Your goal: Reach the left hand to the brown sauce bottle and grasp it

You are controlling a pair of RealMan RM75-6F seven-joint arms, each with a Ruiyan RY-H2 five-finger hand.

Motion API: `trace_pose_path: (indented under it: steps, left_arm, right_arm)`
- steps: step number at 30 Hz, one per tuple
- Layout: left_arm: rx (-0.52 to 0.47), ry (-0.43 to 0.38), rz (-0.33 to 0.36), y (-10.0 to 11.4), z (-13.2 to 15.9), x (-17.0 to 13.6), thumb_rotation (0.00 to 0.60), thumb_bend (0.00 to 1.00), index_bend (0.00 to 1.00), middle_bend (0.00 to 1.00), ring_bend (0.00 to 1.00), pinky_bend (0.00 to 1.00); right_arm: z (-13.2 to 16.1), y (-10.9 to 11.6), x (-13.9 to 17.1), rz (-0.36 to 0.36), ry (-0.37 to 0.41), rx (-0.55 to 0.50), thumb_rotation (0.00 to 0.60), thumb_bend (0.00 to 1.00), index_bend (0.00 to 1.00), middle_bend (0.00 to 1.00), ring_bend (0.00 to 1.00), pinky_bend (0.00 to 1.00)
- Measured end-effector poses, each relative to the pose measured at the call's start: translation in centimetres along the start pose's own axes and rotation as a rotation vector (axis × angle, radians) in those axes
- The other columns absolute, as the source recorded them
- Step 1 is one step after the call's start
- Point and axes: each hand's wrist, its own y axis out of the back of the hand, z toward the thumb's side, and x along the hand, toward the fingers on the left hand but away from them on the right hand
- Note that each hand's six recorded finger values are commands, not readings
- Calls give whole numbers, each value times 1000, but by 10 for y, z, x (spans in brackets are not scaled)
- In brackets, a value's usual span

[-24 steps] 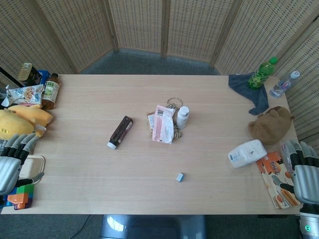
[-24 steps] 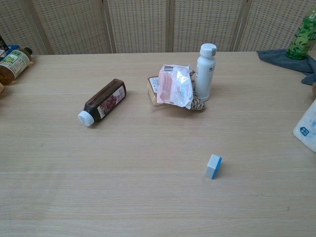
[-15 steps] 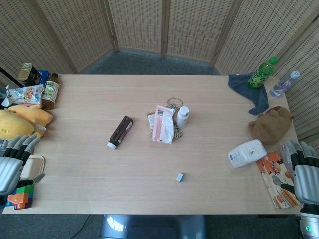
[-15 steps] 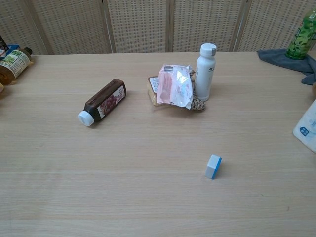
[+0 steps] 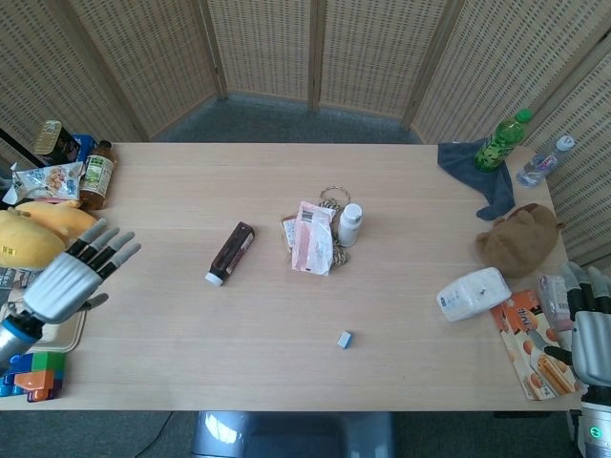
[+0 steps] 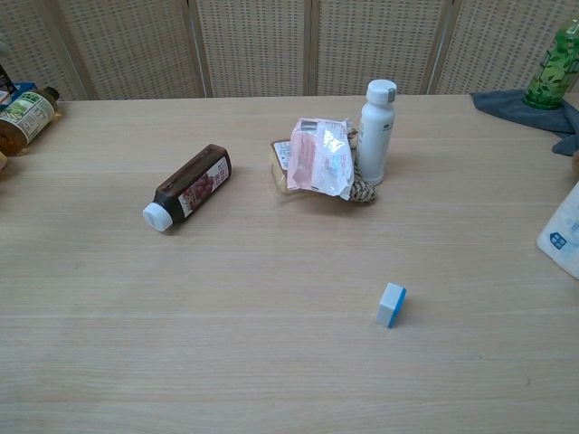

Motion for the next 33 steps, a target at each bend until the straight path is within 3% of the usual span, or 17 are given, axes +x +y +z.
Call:
trace_pose_path:
  steps: [7, 16, 25, 33]
  left_arm:
    - [177, -206, -26, -28, 14, 70, 600, 0, 0, 0, 0, 67]
    - [276, -385, -69, -64, 61, 139, 600, 1, 0, 0, 0, 31]
    - [344, -493, -110, -79, 102, 184, 600, 1, 0, 0, 0, 27]
    - [390, -520, -148, -87, 107, 191, 600, 1, 0, 0, 0, 11]
  right_arm:
    - [-8, 4, -5, -9, -33, -7, 600, 0, 0, 0, 0, 0]
    - [-13, 9, -6, -18, -48, -23, 600, 0, 0, 0, 0, 0]
    - [-23, 16, -9, -34, -79, -38, 600, 0, 0, 0, 0, 0]
    - [-26, 15, -10, -30, -88, -40, 600, 0, 0, 0, 0, 0]
